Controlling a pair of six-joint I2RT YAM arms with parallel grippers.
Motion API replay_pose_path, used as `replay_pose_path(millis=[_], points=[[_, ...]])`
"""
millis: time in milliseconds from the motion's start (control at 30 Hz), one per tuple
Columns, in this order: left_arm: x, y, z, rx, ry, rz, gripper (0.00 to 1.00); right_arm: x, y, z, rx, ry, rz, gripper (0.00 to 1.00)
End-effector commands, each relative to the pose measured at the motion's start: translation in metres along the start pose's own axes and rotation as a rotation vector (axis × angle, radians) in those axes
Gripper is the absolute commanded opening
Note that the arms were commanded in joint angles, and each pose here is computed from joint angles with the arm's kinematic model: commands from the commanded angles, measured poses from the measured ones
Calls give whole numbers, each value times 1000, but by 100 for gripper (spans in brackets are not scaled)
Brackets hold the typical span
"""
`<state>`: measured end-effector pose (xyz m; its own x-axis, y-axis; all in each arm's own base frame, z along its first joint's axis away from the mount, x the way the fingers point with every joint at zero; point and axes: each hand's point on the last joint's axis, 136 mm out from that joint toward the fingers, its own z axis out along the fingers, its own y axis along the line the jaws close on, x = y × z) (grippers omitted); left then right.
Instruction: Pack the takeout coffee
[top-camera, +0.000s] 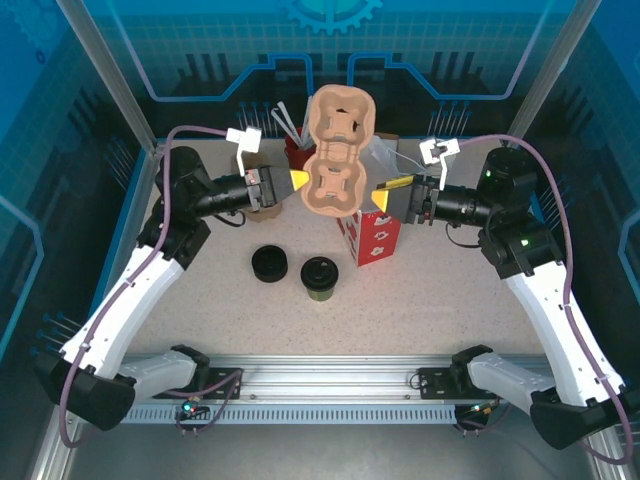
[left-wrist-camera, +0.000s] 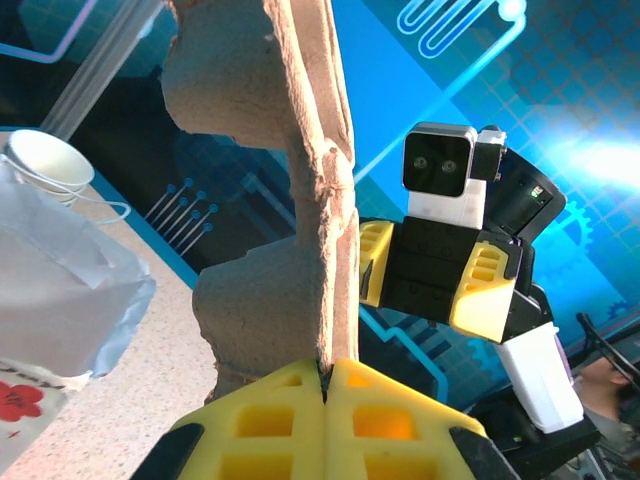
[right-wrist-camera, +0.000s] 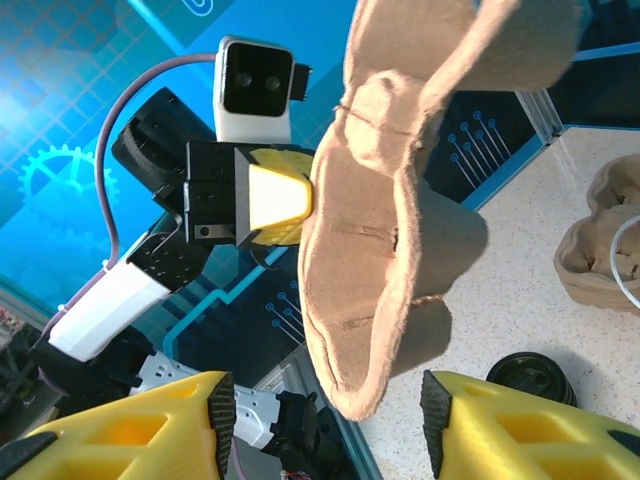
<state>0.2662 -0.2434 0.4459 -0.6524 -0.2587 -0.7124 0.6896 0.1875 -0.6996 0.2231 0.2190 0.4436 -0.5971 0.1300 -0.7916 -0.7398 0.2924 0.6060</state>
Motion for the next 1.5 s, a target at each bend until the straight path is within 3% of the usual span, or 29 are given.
replay_pose_path(millis=[0,400,700,833,900,1000,1100,1267,1467], points=[[-3,-19,4,79,-10,36,0,-7,16,0,-40,-9,-83,56],[0,-25,14,105,7,30,0,-2,18,3,-49,8,-94,51],[2,-25,18,110,20,24,0,-2,22,6,-77,21,-101,21],[3,-25,19,110,23,26,0,-3,20,6,-54,14,-93,0],[3,-23,20,104,29,27,0,-4,18,5,-40,13,-86,0],[7,-20,18,68,55,52,34,-1,14,2,12,25,-64,0],[9,-17,14,-3,78,116,52,2,6,-7,83,42,-26,0],[3,-13,0,-148,78,279,65,16,-12,-29,226,85,88,0],[-3,-18,-5,-188,94,444,67,44,-18,-44,303,202,219,0]])
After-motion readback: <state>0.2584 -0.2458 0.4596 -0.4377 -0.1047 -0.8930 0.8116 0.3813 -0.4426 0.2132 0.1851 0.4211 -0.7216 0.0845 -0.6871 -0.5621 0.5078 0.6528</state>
